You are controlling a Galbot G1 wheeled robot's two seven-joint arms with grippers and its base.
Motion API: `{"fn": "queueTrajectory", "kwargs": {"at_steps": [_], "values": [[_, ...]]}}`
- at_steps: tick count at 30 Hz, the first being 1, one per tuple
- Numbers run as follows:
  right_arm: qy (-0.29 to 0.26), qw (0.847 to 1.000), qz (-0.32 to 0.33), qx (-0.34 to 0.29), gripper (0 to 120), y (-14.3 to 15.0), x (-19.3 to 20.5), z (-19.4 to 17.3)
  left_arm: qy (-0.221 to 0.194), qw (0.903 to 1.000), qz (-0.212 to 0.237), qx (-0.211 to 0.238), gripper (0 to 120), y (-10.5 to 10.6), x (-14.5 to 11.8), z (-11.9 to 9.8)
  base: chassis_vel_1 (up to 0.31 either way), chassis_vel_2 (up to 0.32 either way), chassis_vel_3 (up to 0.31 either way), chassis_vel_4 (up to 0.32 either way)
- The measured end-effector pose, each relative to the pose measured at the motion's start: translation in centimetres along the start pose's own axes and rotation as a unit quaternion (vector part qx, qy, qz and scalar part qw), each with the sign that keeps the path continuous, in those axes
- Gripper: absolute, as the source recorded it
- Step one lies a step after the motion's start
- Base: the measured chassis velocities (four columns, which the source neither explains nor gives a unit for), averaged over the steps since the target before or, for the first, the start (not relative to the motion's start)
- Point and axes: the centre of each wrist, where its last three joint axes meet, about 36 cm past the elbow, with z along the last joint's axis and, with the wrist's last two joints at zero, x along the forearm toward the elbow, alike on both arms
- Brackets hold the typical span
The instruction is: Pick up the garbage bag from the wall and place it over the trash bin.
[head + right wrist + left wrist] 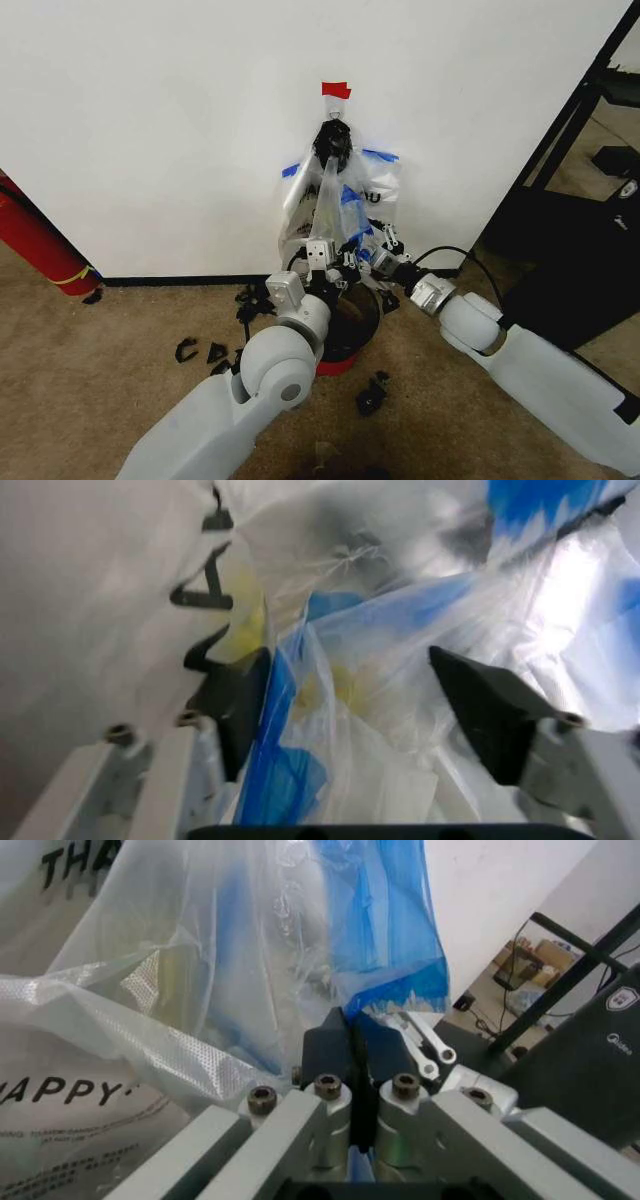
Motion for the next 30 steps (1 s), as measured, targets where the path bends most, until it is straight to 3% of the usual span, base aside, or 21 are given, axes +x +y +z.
{"fn": "queueTrajectory", "kwargs": {"at_steps": [16,22,25,26,28,29,30], "values": [[0.014,0.999,0.025,-0.03,0,1.5,0.2,0.0,0.004,1.0,-0.003,-0.003,0,0.2,0.2,0.1,0.0,0.0,0.0,0.0],[0.009,0.995,0.055,-0.084,0,2.2,0.4,-0.2,0.002,0.9999,-0.012,0.002,0,0.7,0.0,0.0,0.0,0.0,0.0,0.0],[-0.007,0.979,0.09,-0.185,0,2.9,0.9,-1.4,-0.004,0.9996,-0.025,0.012,0,1.4,0.0,-0.4,0.0,0.0,0.0,0.0],[-0.007,0.979,0.09,-0.185,0,2.9,0.9,-1.4,-0.004,0.9996,-0.025,0.012,0,1.4,0.0,-0.4,0.0,0.0,0.0,0.0],[-0.015,0.963,0.103,-0.25,0,3.3,1.3,-2.4,-0.007,0.9993,-0.033,0.019,0,1.7,0.2,-0.6,0.0,0.0,0.0,0.0],[-0.022,0.941,0.115,-0.317,0,3.8,1.5,-3.6,-0.011,0.999,-0.036,0.026,0,1.8,0.3,-0.9,0.0,0.0,0.0,0.0],[-0.025,0.93,0.122,-0.347,0,4.0,1.7,-4.2,-0.013,0.9988,-0.036,0.03,0,1.8,0.4,-1.1,0.0,0.0,0.0,0.0]]}}
